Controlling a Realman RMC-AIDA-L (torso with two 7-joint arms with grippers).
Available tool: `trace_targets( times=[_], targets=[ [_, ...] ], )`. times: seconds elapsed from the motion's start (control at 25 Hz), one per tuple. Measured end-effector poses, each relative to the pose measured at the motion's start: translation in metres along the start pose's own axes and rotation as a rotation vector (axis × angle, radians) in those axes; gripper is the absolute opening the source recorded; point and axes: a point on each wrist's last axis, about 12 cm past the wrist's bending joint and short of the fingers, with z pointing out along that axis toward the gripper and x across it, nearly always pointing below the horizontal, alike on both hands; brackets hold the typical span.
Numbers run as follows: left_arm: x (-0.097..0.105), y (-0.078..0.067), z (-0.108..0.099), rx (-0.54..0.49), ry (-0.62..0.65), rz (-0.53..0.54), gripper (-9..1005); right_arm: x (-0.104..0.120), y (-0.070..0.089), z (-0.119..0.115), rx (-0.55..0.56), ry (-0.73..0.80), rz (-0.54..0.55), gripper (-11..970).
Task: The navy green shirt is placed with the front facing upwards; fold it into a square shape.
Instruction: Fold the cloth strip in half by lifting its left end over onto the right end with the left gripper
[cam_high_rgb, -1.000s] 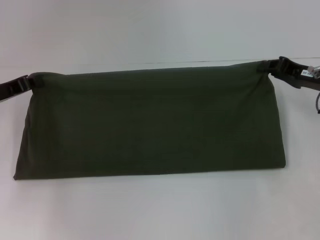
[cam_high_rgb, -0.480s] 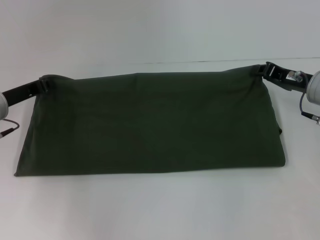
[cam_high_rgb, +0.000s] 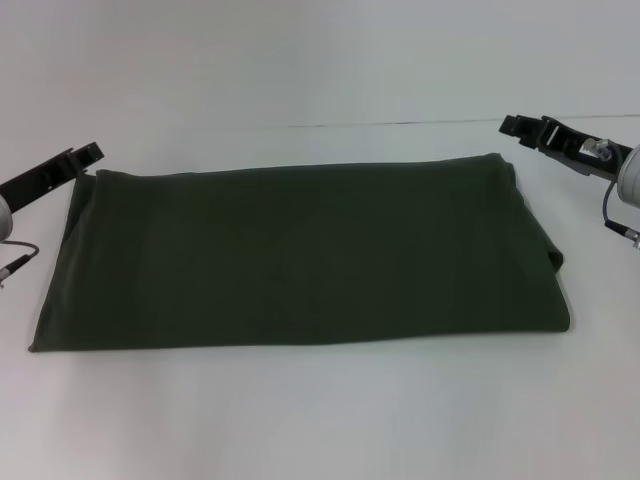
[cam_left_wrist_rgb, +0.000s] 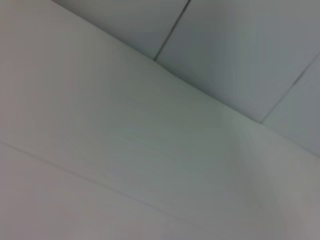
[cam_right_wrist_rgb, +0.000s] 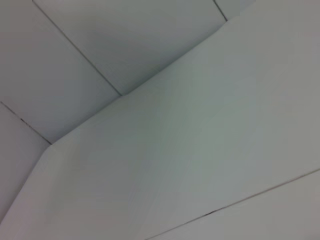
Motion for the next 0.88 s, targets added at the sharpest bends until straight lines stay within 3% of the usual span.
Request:
trace_targets(
  times=[0.04, 0.12, 0.24, 0.6, 0.72, 0.88],
  targets=[
    [0.0, 0.001, 0.0, -0.006, -0.007, -0.005, 97, 0.0, 0.0, 0.0, 0.0, -0.002, 0.002, 221],
    [0.001, 0.003, -0.001, -0.011, -0.016, -0.009, 318, 0.001, -0.002, -0.001, 0.0, -0.007, 0.006, 312],
    [0.003, 0.006, -0.006, 0.014, -0.016, -0.019, 426, 0.002, -0.003, -0.004, -0.018, -0.005, 0.013, 439],
    [-0.007, 0.005, -0.041, 0.284, 0.087, -0.075, 788, 0.009, -0.005, -0.029, -0.185, 0.059, 0.003, 832],
    [-0.008, 0.004, -0.05, 0.344, 0.153, -0.086, 845, 0.016, -0.011, -0.038, -0.201, 0.079, 0.013, 842],
    [0.002, 0.002, -0.042, 0.313, 0.22, -0.048, 863, 0.028, -0.016, -0.044, -0.212, 0.099, 0.016, 855]
  ],
)
